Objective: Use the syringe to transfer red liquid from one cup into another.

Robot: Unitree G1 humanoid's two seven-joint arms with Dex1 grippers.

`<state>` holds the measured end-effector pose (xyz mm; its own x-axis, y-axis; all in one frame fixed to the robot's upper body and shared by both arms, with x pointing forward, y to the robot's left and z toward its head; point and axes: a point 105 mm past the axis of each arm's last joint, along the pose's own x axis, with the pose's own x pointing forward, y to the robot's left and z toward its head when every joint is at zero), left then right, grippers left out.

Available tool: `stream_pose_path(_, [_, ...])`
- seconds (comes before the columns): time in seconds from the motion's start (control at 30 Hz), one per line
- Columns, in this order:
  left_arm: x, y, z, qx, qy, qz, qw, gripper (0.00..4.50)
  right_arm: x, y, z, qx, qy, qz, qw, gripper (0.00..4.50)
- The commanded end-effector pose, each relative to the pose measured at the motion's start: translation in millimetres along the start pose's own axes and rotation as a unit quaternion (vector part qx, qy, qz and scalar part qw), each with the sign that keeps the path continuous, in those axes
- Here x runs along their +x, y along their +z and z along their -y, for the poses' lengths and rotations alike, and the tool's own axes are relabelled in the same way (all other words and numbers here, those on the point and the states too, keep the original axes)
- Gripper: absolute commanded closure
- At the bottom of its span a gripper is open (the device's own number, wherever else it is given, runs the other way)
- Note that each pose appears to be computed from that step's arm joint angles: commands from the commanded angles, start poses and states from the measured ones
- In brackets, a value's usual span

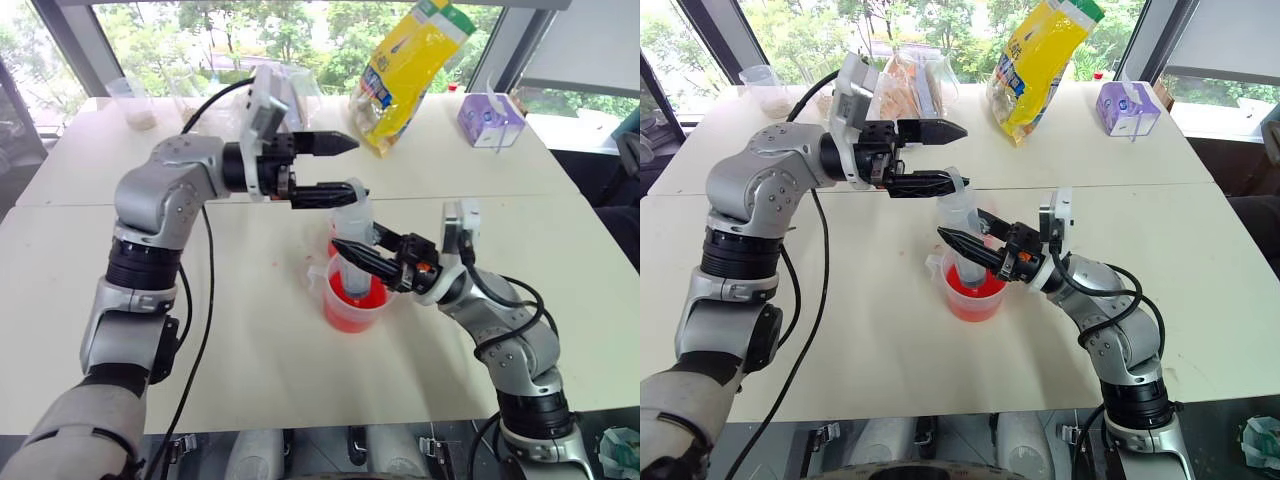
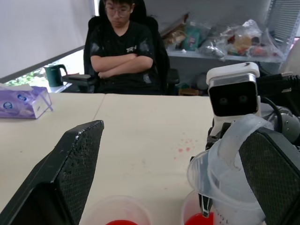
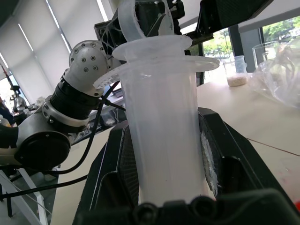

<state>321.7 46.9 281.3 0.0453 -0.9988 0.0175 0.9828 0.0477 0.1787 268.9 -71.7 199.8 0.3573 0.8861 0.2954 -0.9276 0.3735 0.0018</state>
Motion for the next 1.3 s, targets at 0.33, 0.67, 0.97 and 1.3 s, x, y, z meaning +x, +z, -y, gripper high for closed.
stream_pose_path(0.33, [12,-6,17,0.004,-0.017,-0.005,1.000,1.34,-3,-4,-1,-0.006,0.005,0.007,1.000,3.11])
stream_pose_path(0.67, [9,-2,15,-0.002,-0.009,0.006,1.000,4.45,-3,-7,-2,-0.003,0.005,0.003,1.000,3.11])
stream_pose_path(0.97, [4,15,9,0.003,0.011,0.033,0.999,4.45,-5,-14,-1,0.013,0.010,-0.011,1.000,3.11])
stream_pose_path(1.3, [0,34,1,0.020,0.031,0.057,0.998,4.45,-9,-25,-3,0.026,0.019,-0.035,0.999,3.11])
